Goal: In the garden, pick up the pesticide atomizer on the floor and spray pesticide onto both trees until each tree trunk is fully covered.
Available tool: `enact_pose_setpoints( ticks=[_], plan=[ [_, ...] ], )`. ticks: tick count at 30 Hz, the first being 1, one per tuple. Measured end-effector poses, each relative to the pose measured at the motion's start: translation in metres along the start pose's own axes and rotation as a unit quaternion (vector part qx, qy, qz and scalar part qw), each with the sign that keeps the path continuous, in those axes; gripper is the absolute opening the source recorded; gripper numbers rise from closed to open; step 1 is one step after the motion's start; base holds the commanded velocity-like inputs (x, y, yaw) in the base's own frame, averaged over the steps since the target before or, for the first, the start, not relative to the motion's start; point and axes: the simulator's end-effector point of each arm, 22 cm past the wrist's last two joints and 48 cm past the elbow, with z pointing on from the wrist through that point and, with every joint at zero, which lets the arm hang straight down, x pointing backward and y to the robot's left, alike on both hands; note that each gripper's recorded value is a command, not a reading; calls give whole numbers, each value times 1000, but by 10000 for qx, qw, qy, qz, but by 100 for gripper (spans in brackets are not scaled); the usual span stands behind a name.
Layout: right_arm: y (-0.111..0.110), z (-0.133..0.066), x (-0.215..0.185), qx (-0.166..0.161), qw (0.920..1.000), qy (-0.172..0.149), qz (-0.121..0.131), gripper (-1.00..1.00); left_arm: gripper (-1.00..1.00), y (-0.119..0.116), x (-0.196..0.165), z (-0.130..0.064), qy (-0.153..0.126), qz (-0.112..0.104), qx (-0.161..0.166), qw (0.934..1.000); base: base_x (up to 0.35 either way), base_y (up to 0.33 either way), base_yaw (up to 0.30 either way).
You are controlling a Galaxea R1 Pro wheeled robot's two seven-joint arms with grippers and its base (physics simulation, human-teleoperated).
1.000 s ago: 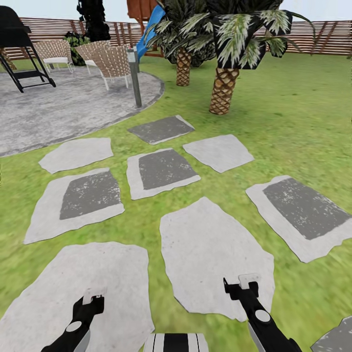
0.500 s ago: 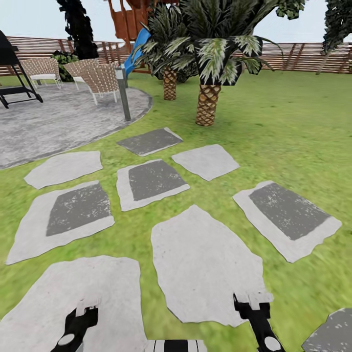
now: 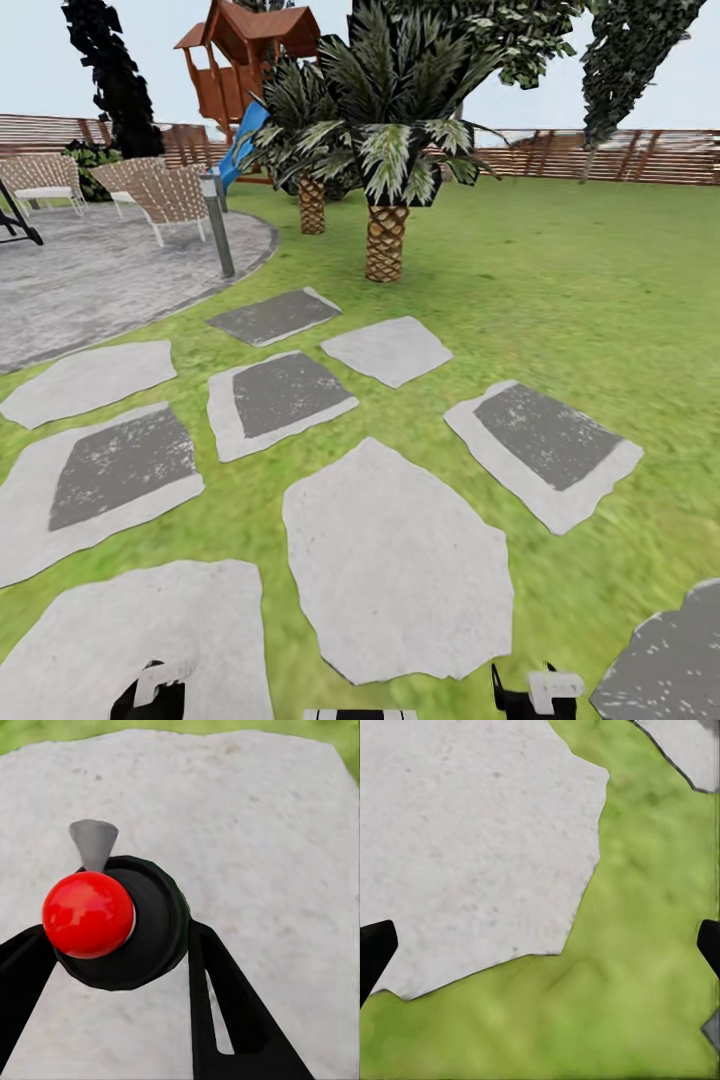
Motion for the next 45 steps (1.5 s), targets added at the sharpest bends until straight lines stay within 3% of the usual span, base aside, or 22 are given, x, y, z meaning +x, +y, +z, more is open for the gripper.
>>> enact_pose_setpoints(
  ticks=[9, 45],
  plan=[
    [-3, -6, -23, 16, 9999, -101, 26, 100, -100, 3, -22, -9, -111, -23, -1, 9999, 0, 0, -225],
    [-15, -39, -101, 8, 9999, -130, 56, 100, -100, 14, -91, -56, -112, -39, -4, 9999, 0, 0, -285]
  ],
)
